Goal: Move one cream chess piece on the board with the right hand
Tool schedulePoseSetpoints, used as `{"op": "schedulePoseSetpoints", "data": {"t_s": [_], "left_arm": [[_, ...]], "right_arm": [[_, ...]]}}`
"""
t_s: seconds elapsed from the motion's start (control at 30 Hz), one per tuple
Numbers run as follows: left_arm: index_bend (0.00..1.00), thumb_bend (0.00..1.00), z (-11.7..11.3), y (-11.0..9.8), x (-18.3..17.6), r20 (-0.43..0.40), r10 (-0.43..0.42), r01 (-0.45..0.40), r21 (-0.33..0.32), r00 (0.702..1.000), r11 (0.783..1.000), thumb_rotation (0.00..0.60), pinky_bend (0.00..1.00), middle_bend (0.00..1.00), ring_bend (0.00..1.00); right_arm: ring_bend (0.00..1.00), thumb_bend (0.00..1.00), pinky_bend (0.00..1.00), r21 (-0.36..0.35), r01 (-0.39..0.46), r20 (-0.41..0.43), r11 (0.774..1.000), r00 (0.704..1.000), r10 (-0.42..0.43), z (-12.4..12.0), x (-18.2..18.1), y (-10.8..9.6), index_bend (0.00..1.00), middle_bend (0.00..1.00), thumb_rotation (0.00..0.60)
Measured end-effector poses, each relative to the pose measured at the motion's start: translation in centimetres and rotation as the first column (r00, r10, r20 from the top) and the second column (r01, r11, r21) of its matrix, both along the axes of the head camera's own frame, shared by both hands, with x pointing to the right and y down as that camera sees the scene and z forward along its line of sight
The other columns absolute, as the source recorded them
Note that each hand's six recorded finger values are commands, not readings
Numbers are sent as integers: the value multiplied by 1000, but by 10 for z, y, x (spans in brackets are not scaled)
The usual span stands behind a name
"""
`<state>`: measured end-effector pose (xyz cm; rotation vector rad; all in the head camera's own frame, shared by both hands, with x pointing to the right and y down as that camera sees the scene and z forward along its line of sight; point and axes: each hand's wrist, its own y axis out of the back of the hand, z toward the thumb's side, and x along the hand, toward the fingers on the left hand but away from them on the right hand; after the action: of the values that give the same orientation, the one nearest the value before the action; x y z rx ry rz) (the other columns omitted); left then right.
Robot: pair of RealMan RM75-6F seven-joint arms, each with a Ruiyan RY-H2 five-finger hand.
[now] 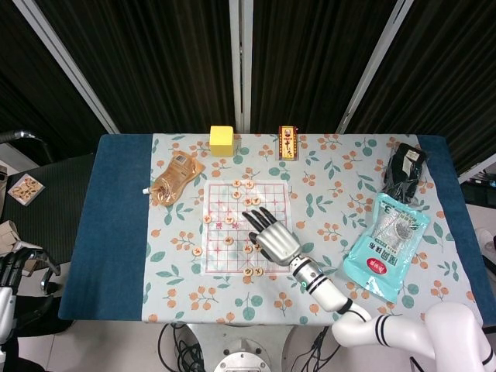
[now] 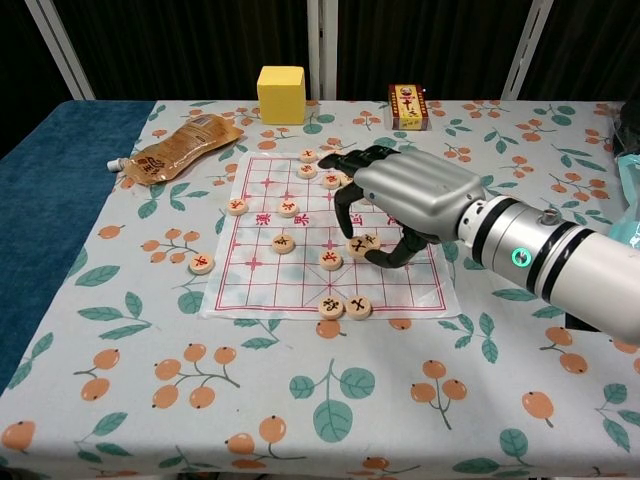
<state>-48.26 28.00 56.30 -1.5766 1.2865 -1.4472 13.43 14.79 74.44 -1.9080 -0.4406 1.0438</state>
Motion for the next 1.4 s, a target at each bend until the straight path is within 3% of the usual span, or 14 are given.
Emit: {"op": "schedulePoseSetpoints", "data": {"t_s": [0.47,0.53,0.77,0.93,1.2,1.33,1.4], "left_arm": [[74,206,1,0,-1,0,-5,5,-6,1000,1000,600,40,43,0],[74,206,1,0,-1,1,-5,5,-6,1000,1000,600,40,43,0],[74,206,1,2,-3,-1,-10,10,-6,1000,1000,600,40,43,0],[74,205,1,3,-3,-1,-9,9,-5,1000,1000,600,40,43,0],[74,206,-2,0,-1,4,5,-5,3,1000,1000,600,40,43,0],[74,206,-4,-2,3,7,14,-14,11,1000,1000,600,40,43,0],[74,206,-5,-2,5,10,21,-21,15,1000,1000,600,40,43,0]], "right_arm": [[0,219,0,-26,8,-11,1000,1000,-8,9,1,4,529,0,600],[0,197,0,-29,11,-10,1000,1000,-11,9,1,4,477,0,600],[0,140,0,-44,16,0,999,1000,-16,7,-2,5,141,0,600],[0,136,0,-32,16,23,999,1000,-15,0,-2,3,92,0,600],[0,125,0,87,-45,105,995,994,36,-54,26,-14,7,0,600],[0,122,0,184,-119,73,976,992,107,-92,82,-21,0,0,600],[0,118,0,237,-179,35,955,984,176,-111,124,-19,0,0,600]]}}
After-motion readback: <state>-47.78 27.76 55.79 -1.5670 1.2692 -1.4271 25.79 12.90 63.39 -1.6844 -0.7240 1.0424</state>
